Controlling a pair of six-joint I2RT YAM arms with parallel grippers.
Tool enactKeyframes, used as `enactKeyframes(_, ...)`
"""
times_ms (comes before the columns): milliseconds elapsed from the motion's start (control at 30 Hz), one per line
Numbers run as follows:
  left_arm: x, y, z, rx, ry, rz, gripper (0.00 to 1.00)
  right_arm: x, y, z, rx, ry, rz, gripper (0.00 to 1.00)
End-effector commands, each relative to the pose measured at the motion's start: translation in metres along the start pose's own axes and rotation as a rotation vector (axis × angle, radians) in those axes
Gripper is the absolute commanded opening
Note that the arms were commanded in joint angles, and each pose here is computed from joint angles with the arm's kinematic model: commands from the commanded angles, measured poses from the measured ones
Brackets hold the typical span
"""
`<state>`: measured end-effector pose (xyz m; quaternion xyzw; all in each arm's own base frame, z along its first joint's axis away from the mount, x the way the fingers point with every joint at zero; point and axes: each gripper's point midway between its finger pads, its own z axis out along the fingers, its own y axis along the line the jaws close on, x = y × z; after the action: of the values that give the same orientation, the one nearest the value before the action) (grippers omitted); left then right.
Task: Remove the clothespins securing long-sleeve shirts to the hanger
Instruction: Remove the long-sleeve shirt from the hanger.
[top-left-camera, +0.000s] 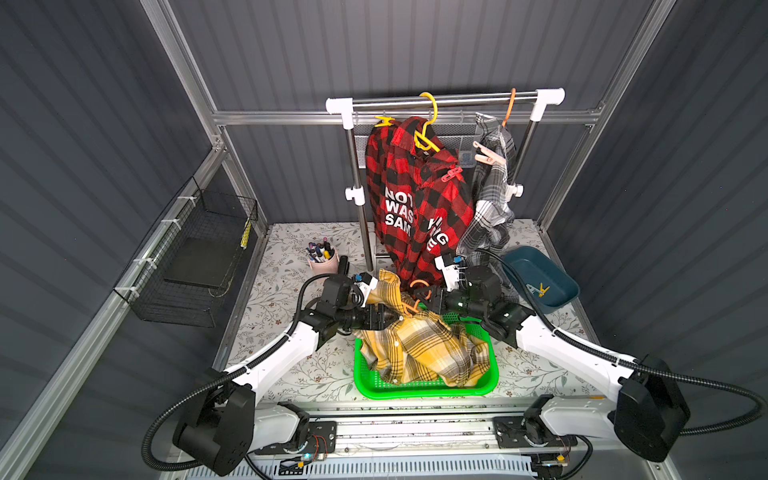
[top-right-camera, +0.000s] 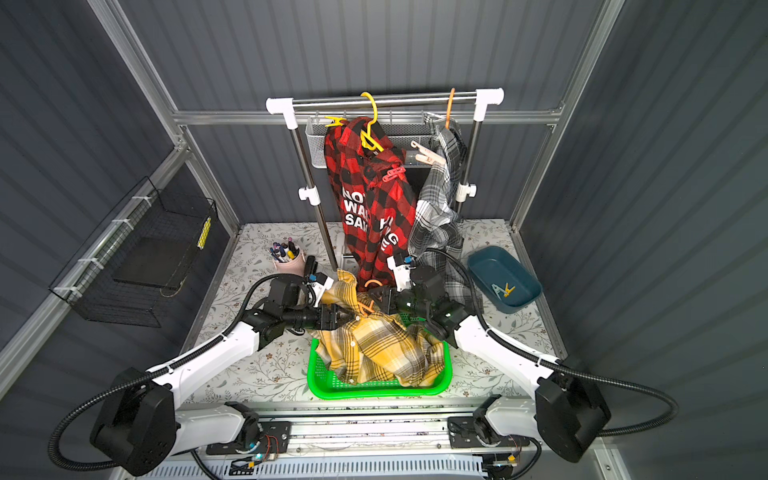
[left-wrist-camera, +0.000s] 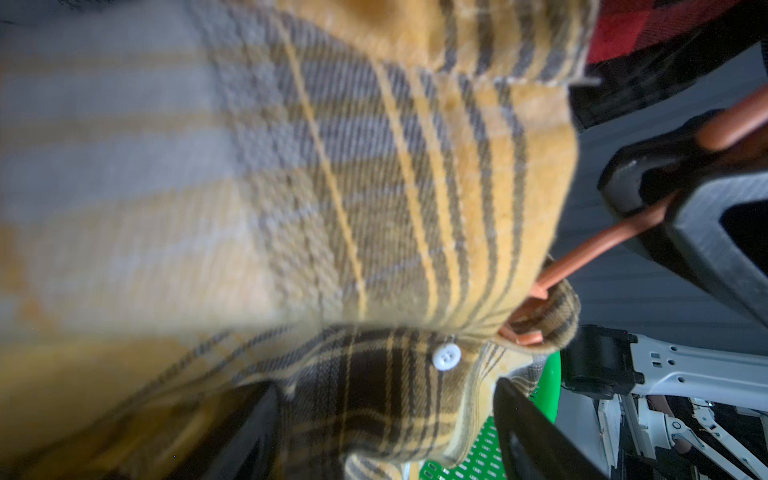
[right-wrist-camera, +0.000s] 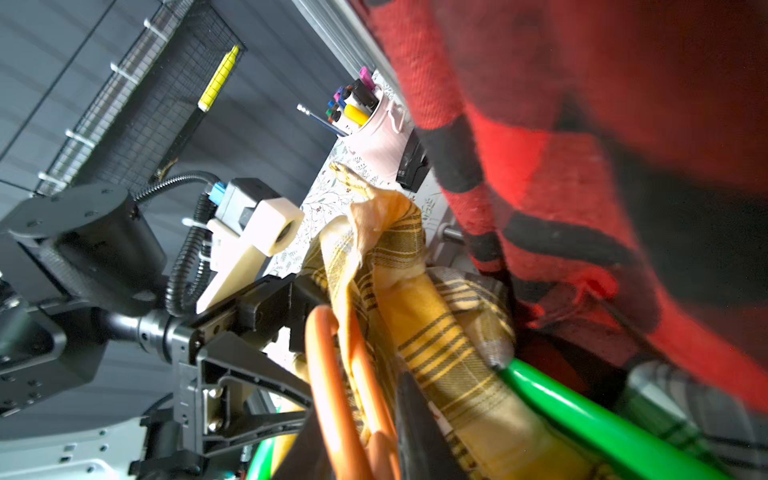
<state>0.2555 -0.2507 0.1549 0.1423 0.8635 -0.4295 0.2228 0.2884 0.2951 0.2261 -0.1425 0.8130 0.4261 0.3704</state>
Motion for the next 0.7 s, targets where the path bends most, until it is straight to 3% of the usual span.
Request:
enactKeyframes(0, -0.018, -0.024, -0.014, 0.029, -0.037, 0.052, 0.81, -0.016, 0.010, -0.004, 0.023, -0.022, -0.125, 0.15)
enactKeyframes(200, -0.058, -0.064, -0.056, 0.020, -0.179, 0.154, 0.84, -0.025, 0.017, -0.015, 0.057, -0.034, -0.238, 0.00)
enactKeyframes(333, -0.080, -0.069, -0.080, -0.083, -0.268, 0.220, 0.88, -0.030, 0.026, -0.026, 0.063, -0.053, -0.331, 0.00)
enactKeyframes(667, -0.102, -0.056, -0.062, -0.176, -0.170, 0.253, 0.85, -0.029, 0.055, -0.047, 0.029, -0.035, -0.568, 0.00)
